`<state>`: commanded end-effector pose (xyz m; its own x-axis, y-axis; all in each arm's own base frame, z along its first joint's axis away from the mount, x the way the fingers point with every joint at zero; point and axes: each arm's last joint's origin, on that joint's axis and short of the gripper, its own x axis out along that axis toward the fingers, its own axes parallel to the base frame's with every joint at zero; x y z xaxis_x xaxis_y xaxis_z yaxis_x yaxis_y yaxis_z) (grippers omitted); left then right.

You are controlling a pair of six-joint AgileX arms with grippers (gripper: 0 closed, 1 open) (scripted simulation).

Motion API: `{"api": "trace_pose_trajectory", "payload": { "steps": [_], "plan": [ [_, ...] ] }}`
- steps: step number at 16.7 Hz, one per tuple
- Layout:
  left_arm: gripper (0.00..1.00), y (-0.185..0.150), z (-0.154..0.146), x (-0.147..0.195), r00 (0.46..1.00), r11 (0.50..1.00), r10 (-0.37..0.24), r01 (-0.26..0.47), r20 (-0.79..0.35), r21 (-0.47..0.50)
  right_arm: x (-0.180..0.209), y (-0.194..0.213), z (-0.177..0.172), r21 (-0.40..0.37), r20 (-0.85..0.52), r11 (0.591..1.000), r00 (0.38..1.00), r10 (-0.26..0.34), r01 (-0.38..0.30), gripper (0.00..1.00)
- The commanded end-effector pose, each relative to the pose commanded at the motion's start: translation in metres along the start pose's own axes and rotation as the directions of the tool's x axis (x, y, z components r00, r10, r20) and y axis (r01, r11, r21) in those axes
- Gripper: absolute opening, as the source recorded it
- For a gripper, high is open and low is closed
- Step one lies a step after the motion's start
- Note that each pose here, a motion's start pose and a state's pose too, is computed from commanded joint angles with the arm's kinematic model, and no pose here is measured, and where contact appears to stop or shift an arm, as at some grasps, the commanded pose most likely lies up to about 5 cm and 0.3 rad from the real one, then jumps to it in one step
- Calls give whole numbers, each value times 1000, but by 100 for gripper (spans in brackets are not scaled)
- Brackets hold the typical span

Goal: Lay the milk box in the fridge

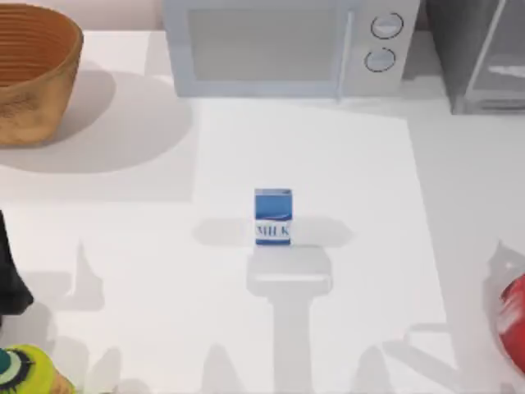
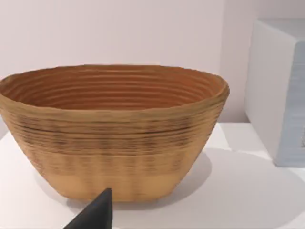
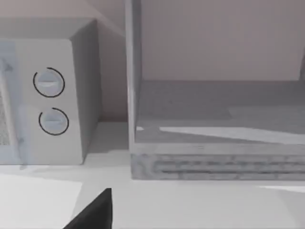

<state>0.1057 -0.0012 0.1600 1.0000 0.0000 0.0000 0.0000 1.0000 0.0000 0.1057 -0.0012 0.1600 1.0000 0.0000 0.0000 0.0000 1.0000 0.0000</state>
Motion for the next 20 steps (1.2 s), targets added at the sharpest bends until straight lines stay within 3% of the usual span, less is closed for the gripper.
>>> {"api": "trace_pose_trajectory", "payload": {
  "steps": [4,11,16,20],
  "plan": [
    [100,0,0,0,1000,1000,0,0,0,0,0,1,8,8,15,1000,1000,-6,6,100],
    [100,0,0,0,1000,1000,0,0,0,0,30,30,75,99,44,995,999,2,-6,100],
    [100,0,0,0,1000,1000,0,0,0,0,90,105,91,145,-43,987,996,77,-70,100],
    [100,0,0,0,1000,1000,0,0,0,0,122,197,48,119,-146,987,982,121,-104,100]
  ]
}}
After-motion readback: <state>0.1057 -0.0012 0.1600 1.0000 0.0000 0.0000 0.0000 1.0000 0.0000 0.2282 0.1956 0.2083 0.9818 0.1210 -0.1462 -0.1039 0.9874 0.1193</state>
